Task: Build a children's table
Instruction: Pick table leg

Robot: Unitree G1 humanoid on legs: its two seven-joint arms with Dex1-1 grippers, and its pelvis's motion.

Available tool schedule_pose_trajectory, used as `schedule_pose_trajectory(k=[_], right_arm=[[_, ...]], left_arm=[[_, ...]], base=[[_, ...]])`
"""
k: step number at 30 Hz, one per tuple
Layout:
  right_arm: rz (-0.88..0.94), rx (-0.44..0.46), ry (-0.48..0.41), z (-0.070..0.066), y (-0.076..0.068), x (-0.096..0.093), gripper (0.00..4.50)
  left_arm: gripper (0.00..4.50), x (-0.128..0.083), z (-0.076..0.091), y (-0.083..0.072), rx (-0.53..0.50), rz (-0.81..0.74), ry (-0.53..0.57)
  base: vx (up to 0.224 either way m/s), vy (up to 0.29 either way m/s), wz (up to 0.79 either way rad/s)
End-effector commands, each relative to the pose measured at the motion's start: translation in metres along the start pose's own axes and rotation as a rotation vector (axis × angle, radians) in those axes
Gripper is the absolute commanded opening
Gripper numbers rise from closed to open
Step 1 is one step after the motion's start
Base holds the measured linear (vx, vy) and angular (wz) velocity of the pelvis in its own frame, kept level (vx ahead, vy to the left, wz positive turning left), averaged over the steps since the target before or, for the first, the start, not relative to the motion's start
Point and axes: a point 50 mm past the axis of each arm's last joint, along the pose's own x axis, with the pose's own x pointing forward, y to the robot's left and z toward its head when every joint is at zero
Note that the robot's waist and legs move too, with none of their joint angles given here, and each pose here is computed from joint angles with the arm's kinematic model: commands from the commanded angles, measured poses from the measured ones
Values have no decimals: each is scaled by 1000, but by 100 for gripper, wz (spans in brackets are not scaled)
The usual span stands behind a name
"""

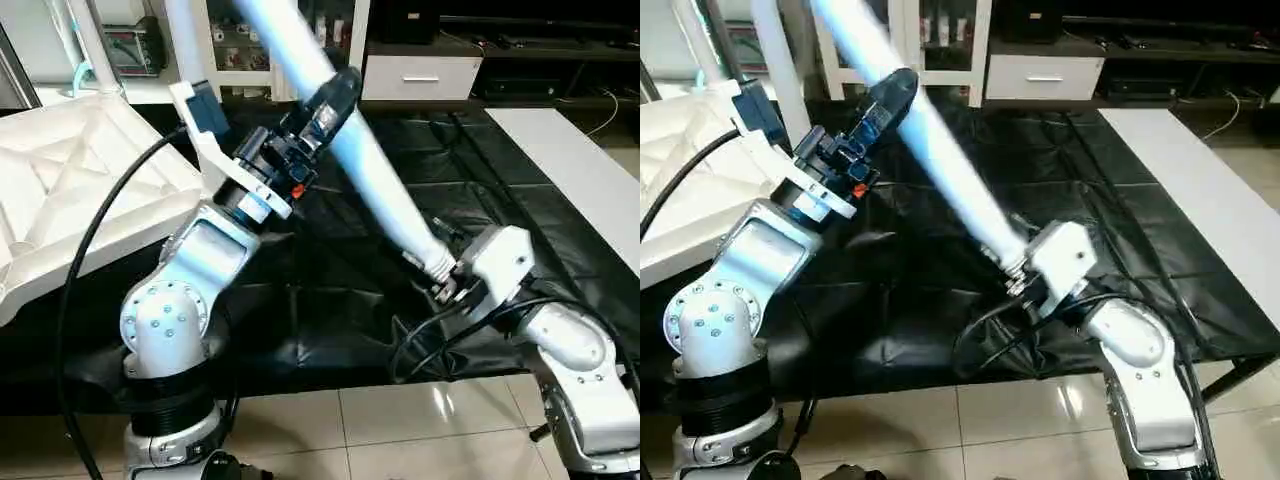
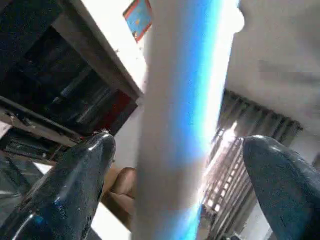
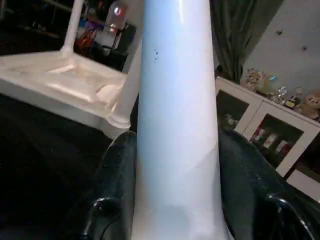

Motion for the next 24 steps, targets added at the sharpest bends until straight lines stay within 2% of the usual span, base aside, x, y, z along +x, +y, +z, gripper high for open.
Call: schedule_pose_trajectory(k=[1, 5, 7, 9, 13, 15, 24], right_arm=[[20, -36, -15, 6, 3, 0, 191], [22, -52, -12, 5, 3, 0, 191], [30, -70, -7, 4, 3, 0, 191], [45, -109, 11, 2, 3, -1, 191], [46, -141, 24, 1, 2, 0, 191], [46, -147, 25, 1, 2, 0, 191], [44, -181, 36, -1, 0, 1, 191]], left_arm=[[450, 2, 4, -4, 23, -12, 0], [450, 0, 7, 3, 11, 37, -9], [421, -1, 8, 4, -3, 36, -8], [414, -3, 7, 5, -13, 33, 16], [376, -6, 5, 10, 21, 71, 60], [373, -6, 4, 11, 27, 74, 64], [298, -9, 7, 17, 49, 123, 55]], base=[[0, 0, 0], [0, 0, 0], [0, 0, 0], [0, 0, 0], [0, 0, 0], [0, 0, 0], [0, 0, 0]])
